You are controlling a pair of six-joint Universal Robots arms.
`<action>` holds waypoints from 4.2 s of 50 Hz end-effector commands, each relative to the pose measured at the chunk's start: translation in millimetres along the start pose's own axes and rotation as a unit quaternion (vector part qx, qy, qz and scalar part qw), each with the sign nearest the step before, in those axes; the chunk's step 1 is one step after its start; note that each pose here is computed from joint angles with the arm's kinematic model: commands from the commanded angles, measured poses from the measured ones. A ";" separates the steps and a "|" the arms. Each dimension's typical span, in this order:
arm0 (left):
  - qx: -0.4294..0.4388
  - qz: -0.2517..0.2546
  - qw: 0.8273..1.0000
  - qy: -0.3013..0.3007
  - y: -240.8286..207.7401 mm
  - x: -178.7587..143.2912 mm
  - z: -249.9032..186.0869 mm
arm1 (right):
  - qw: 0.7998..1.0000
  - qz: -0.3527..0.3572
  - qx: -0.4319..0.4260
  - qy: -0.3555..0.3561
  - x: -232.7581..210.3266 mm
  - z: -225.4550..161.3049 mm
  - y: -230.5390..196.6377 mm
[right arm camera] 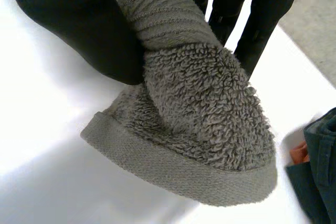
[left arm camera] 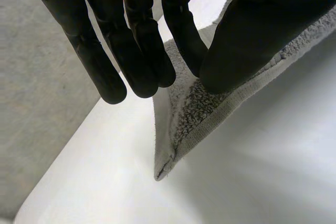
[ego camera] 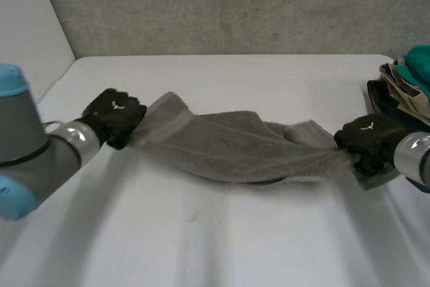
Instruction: Fold the laundry.
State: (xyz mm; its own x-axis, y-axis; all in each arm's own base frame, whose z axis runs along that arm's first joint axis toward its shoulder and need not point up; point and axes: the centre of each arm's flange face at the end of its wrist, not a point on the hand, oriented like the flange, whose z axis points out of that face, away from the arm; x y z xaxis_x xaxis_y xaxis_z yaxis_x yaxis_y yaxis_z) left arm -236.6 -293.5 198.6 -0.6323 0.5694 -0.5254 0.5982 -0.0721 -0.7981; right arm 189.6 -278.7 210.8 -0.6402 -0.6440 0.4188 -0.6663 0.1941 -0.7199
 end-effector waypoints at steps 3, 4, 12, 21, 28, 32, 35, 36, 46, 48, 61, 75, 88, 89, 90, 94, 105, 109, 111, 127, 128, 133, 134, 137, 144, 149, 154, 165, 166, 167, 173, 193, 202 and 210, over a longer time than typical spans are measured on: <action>-0.061 -0.002 0.998 0.002 14.6 29.3 -44.5 | 0.989 -0.093 -0.082 -0.077 -15.0 -33.0 5.8; -0.062 0.000 0.998 0.011 15.3 35.5 -43.5 | 0.989 -0.101 -0.081 -0.076 -14.9 -32.7 4.9; -0.089 0.024 0.996 -0.017 29.6 39.9 21.8 | 0.995 -0.096 -0.016 -0.009 0.5 17.0 -8.8; 0.150 0.034 0.955 -0.255 -90.0 -66.6 72.2 | 0.940 -0.110 0.259 0.195 44.5 39.2 -115.5; 0.358 0.039 0.843 -0.401 -184.1 -120.2 24.7 | 0.802 -0.125 0.478 0.336 82.3 15.3 -181.8; 0.309 0.036 0.872 -0.377 -159.5 -110.3 27.5 | 0.834 -0.105 0.456 0.292 75.7 25.5 -173.3; 0.264 0.034 0.899 -0.349 -132.4 -93.2 35.8 | 0.866 -0.088 0.422 0.255 66.8 36.2 -160.8; 0.233 0.033 0.915 -0.328 -112.3 -80.0 39.3 | 0.887 -0.075 0.394 0.229 60.7 42.7 -150.5; 0.073 0.023 0.975 -0.210 -6.5 -2.2 33.2 | 0.989 -0.012 0.147 0.002 -5.4 81.6 -59.7; 0.059 0.023 0.980 -0.188 1.7 14.9 28.7 | 0.995 -0.008 0.097 -0.032 -18.2 88.1 -40.4; 0.063 0.002 0.984 -0.165 -8.2 27.2 7.0 | 0.998 0.026 0.057 -0.007 -24.7 78.6 -13.0; 0.065 -0.021 0.984 -0.166 -9.8 25.1 -8.8 | 0.985 0.166 0.024 0.036 -9.6 38.2 30.3; 0.056 -0.021 0.985 -0.162 -4.1 27.7 -10.8 | 0.987 0.157 0.036 -0.005 -29.0 18.8 38.6; 0.054 -0.021 0.985 -0.161 -3.4 28.0 -10.7 | 0.987 0.155 0.036 -0.005 -28.8 19.2 38.5; 0.054 -0.021 0.985 -0.161 -3.4 28.0 -10.7 | 0.988 0.152 0.038 -0.004 -28.1 19.8 38.1; 0.047 -0.018 0.986 -0.160 -5.2 26.9 -18.0 | 0.992 0.114 0.044 0.014 -20.7 19.3 34.2; -0.007 -0.025 0.983 -0.179 -32.1 -10.0 -107.4 | 0.997 -0.055 0.028 0.050 5.5 -67.4 -22.9; -0.022 -0.026 0.984 -0.176 -34.5 -10.5 -127.8 | 0.996 -0.075 -0.007 0.036 10.8 -77.3 -21.6; -0.038 -0.017 0.985 -0.164 -29.7 -5.7 -131.6 | 0.995 -0.092 -0.028 0.027 9.7 -77.3 -16.6; -0.069 0.048 0.986 -0.146 -2.7 -11.7 -8.3 | 0.984 -0.114 -0.019 0.137 46.8 26.2 -28.2; -0.057 0.050 0.985 -0.157 -9.2 -17.3 -1.0 | 0.982 -0.115 0.001 0.151 50.5 28.3 -37.0; 0.088 0.054 0.956 -0.275 -84.0 -65.9 32.0 | 0.936 -0.124 0.176 0.279 83.0 31.1 -106.0; 0.115 0.054 0.947 -0.296 -94.3 -74.8 34.6 | 0.923 -0.124 0.205 0.301 88.8 29.6 -115.9; 0.217 0.049 0.900 -0.374 -130.1 -103.7 33.0 | 0.866 -0.124 0.307 0.375 107.6 19.4 -149.3; 0.237 0.056 0.893 -0.379 -131.2 -90.0 34.7 | 0.877 -0.123 0.309 0.347 80.6 34.3 -148.1; 0.135 0.044 0.956 -0.256 -75.3 -12.6 32.8 | 0.908 -0.118 0.267 0.302 58.8 47.0 -120.6; 0.070 0.019 0.982 -0.173 -40.0 37.9 9.9 | 0.919 -0.115 0.245 0.286 48.6 48.5 -105.8; 0.063 -0.161 0.983 -0.055 -47.1 98.8 -23.2 | 0.927 -0.112 0.230 0.273 42.6 25.7 -106.1; 0.061 -0.174 0.981 -0.051 -48.9 99.2 -22.9 | 0.926 -0.112 0.235 0.273 41.4 19.7 -110.2; 0.057 -0.187 0.980 -0.042 -51.1 101.9 -23.2 | 0.924 -0.114 0.245 0.270 37.2 9.5 -117.7; -0.002 -0.247 0.967 0.058 -56.3 137.3 -26.5 | 0.927 -0.118 0.251 0.252 21.1 -1.1 -122.1; -0.047 -0.213 0.970 0.107 -33.5 176.3 -5.4 | 0.940 -0.118 0.222 0.231 9.5 -1.4 -98.7; -0.027 -0.177 0.977 0.116 -36.2 187.4 0.7 | 0.945 -0.117 0.210 0.222 5.0 1.0 -90.0; -0.011 -0.177 0.977 0.119 -40.3 191.8 0.0 | 0.948 -0.117 0.203 0.216 1.7 2.9 -85.0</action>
State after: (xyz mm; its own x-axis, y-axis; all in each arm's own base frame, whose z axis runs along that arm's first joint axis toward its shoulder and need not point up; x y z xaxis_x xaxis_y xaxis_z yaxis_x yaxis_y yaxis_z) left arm -378.9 -184.6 128.4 -0.6774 0.7232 -0.1342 0.3856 0.1938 -0.9021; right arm 246.7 -299.2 274.2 -0.6510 -0.2482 0.7174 -0.6606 -0.2803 -0.6964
